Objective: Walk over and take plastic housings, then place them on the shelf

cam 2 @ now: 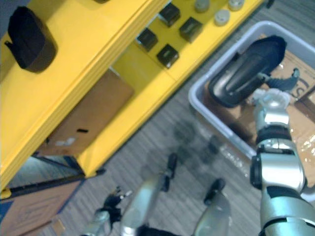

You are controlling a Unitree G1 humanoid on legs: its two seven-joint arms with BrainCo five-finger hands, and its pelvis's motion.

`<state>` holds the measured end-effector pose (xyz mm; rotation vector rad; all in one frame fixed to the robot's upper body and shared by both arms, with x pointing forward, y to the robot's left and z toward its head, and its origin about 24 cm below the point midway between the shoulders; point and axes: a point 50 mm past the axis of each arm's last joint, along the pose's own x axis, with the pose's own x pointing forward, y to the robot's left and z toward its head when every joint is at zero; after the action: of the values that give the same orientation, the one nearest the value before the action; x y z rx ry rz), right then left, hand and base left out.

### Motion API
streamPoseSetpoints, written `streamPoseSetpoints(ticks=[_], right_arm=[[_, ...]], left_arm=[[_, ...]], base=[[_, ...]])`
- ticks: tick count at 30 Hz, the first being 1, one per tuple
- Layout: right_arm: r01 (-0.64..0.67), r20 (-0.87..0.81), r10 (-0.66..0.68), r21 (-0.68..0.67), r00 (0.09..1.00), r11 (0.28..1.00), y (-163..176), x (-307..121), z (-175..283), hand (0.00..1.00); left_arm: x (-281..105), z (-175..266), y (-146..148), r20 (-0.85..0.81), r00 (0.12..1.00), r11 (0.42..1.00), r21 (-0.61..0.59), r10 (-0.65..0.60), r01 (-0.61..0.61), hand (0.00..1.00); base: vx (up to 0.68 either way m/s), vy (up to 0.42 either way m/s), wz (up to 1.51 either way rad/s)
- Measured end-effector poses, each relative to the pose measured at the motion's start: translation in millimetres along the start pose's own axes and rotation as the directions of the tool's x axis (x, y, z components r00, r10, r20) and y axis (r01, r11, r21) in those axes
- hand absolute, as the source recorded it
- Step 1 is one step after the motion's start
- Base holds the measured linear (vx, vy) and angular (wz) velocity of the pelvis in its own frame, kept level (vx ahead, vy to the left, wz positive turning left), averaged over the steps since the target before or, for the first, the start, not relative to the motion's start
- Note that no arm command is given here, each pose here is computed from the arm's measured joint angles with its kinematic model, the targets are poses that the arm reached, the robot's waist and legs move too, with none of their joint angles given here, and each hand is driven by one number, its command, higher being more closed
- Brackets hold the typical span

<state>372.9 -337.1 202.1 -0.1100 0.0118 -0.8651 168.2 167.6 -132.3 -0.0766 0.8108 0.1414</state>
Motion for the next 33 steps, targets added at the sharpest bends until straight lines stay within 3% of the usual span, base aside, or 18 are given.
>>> streamPoseSetpoints(ticks=[11, 12, 16, 19, 30, 33], right_arm=[[0.053, -0.141, -0.066, -0.097, 0.988, 0.994, -17.9, 6.8, -6.0, 0.00], [0.053, -0.147, -0.067, -0.100, 0.987, 0.994, -18.4, 6.9, -6.1, 1.00], [0.060, -0.189, -0.086, -0.138, 0.978, 0.989, -28.2, 9.7, -7.0, 1.00], [0.036, -0.232, -0.096, -0.248, 0.968, 0.968, -36.3, 11.2, -14.2, 1.00], [0.023, -0.214, -0.186, -0.593, 0.959, 0.805, -64.5, 16.4, -10.4, 1.00], [0.004, -0.251, -0.198, -0.609, 0.947, 0.793, -69.4, 15.2, -28.2, 1.00]], left_arm=[[-1.0, -4.3, -11.8, -0.025, 0.998, 0.998, 0.003, -0.062, 0.062, 0.00], [-1.1, -4.3, -11.9, -0.025, 0.998, 0.998, 0.003, -0.063, 0.063, 0.00], [-0.9, -3.6, -12.7, -0.021, 0.998, 0.998, -0.004, -0.067, 0.067, 0.00], [-0.9, -3.2, -13.2, -0.020, 0.997, 0.998, -0.005, -0.069, 0.069, 0.00], [0.5, 8.0, -18.6, 0.000, 0.995, 0.995, -0.034, -0.099, 0.099, 0.00], [0.8, 15.0, -19.7, 0.023, 0.994, 0.992, -0.049, -0.111, 0.112, 0.00]], base=[[-0.01, 0.016, 0.05], [0.00, 0.000, 0.00], [0.00, 0.012, 0.03], [0.00, 0.000, 0.00], [0.04, -0.005, 0.13], [0.02, -0.014, 0.11]])
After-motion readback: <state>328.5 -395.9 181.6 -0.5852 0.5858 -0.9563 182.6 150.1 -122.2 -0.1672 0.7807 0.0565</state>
